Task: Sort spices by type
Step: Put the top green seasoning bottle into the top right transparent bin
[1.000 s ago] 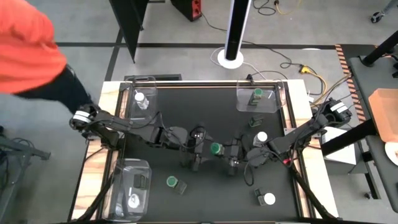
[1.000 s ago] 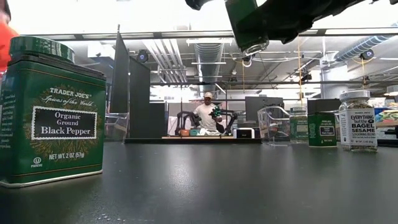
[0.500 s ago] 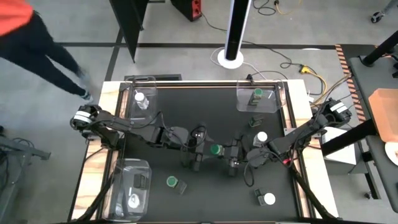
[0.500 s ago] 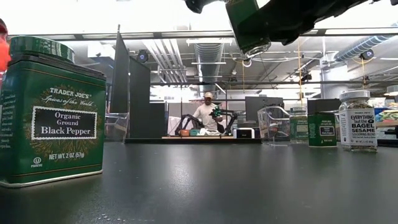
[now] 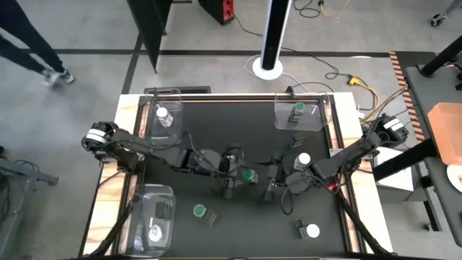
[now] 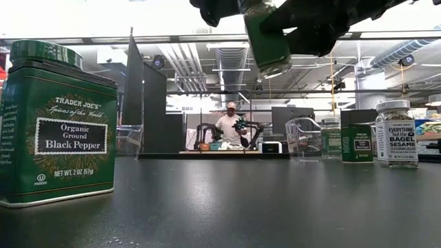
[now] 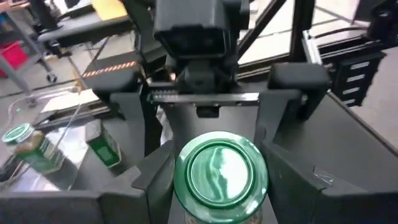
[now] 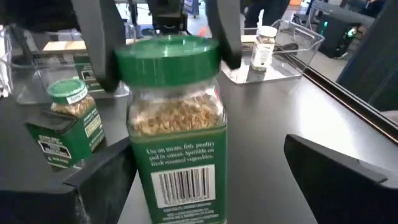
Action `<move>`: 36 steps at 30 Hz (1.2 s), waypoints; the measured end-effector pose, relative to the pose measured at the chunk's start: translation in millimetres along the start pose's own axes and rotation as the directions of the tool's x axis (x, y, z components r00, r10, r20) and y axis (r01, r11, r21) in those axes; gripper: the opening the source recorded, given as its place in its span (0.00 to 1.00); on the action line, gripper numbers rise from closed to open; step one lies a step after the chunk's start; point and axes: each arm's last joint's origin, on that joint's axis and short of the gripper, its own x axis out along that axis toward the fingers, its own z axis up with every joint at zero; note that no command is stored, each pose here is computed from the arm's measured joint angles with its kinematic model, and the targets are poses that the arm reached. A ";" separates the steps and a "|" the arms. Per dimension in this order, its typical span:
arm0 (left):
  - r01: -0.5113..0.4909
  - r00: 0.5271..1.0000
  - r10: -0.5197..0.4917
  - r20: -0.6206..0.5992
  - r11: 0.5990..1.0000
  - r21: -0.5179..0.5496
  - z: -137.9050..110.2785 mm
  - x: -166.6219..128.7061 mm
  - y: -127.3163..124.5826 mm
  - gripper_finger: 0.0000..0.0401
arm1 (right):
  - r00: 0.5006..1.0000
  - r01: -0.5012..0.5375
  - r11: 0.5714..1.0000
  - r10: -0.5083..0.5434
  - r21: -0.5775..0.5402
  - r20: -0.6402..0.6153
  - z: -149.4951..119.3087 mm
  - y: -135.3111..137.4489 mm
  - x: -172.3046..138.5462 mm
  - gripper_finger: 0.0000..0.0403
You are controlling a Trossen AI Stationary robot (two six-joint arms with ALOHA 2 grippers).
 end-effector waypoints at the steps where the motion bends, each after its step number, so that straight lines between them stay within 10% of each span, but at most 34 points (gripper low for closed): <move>1: -0.014 1.000 0.014 -0.005 1.000 0.000 -0.4 0.0 0.2 0.46 | 1.000 0.000 1.000 -0.001 0.005 0.002 0.5 -0.1 -0.2 0.97; 21: -0.086 0.996 0.085 0.020 0.994 0.073 29.1 -4.4 34.6 0.46 | 0.986 0.058 0.991 -0.039 0.118 -0.160 35.0 -22.2 -46.9 0.92; 36: -0.006 0.988 -0.021 0.153 0.984 0.177 48.9 22.6 163.7 0.46 | 0.980 -0.136 0.990 0.128 -0.040 -0.151 31.2 16.2 -94.2 0.92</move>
